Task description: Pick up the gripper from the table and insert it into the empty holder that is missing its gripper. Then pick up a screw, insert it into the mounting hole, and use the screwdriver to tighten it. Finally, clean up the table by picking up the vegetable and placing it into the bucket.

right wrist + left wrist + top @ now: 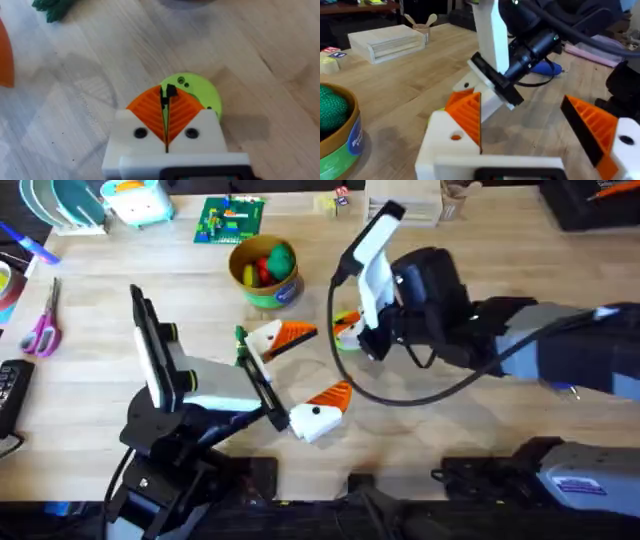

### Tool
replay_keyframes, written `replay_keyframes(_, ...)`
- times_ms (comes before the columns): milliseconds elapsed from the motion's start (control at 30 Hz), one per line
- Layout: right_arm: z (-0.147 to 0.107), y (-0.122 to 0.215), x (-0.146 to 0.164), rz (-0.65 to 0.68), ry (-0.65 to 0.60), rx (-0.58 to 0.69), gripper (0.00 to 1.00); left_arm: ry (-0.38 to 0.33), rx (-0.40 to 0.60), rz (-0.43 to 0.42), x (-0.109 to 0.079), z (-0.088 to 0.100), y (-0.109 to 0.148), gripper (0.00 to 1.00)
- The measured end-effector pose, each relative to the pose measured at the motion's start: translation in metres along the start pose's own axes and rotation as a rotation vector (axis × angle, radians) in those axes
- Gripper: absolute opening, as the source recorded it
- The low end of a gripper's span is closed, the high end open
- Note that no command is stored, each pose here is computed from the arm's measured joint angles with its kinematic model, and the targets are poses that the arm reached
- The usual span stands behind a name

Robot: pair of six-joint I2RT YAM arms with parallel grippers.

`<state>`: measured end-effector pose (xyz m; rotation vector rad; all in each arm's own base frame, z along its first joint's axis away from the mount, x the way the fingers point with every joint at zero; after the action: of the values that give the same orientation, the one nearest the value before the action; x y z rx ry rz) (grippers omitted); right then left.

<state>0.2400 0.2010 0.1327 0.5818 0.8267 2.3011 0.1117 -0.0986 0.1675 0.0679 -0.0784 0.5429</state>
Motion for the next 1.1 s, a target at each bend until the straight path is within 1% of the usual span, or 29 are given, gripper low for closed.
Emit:
replay_keyframes(133, 0.009, 0.014, -0.005, -0.021, -0.006, -0.046, 0.007, 0.000, 0.000, 0.000, 0.000, 0.000, 0.000, 0.992)
replay_keyframes(267, 0.009, 0.022, -0.002, -0.021, -0.016, -0.041, 0.007, 0.000, 0.000, 0.000, 0.000, 0.000, 0.000, 0.992)
replay_keyframes(400, 0.007, 0.037, 0.002, -0.021, -0.040, -0.002, 0.007, 0.000, 0.000, 0.000, 0.000, 0.000, 0.000, 0.992)
replay_keyframes(467, 0.012, 0.050, 0.006, -0.022, -0.052, 0.040, 0.007, 0.000, 0.000, 0.000, 0.000, 0.000, 0.000, 0.992)
replay_keyframes(533, 0.026, 0.066, 0.010, -0.022, -0.060, 0.073, 0.007, 0.000, 0.000, 0.000, 0.000, 0.000, 0.000, 0.992)
replay_keyframes(600, 0.047, 0.082, 0.014, -0.026, -0.060, 0.074, 0.007, 0.000, 0.000, 0.000, 0.000, 0.000, 0.000, 0.992)
replay_keyframes(733, 0.092, 0.112, 0.023, -0.035, -0.040, 0.013, 0.007, 0.000, 0.000, 0.000, 0.000, 0.000, 0.000, 0.992)
replay_keyframes(833, 0.116, 0.125, 0.033, -0.024, -0.008, -0.035, 0.007, 0.000, 0.000, 0.000, 0.000, 0.000, 0.000, 0.992)
replay_keyframes(967, 0.134, 0.131, 0.058, 0.027, 0.049, -0.060, 0.007, 0.000, 0.000, 0.000, 0.000, 0.000, 0.000, 0.992)
replay_keyframes(1100, 0.148, 0.134, 0.094, 0.110, 0.121, -0.086, 0.007, 0.000, 0.000, 0.000, 0.000, 0.000, 0.000, 0.993)
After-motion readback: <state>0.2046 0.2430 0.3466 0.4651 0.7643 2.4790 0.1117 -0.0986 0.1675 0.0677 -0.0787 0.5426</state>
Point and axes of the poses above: each hand's point on the last joint's axis, 136 mm out from that joint toward the fingers, its own y axis back along the fingers, its own x axis along the line the jaws close on, z = x × y, the point moved 9 cm from there along y, back along the fingers, and after that the axes turned 14 degrees about -y, right-handed, at the moved point
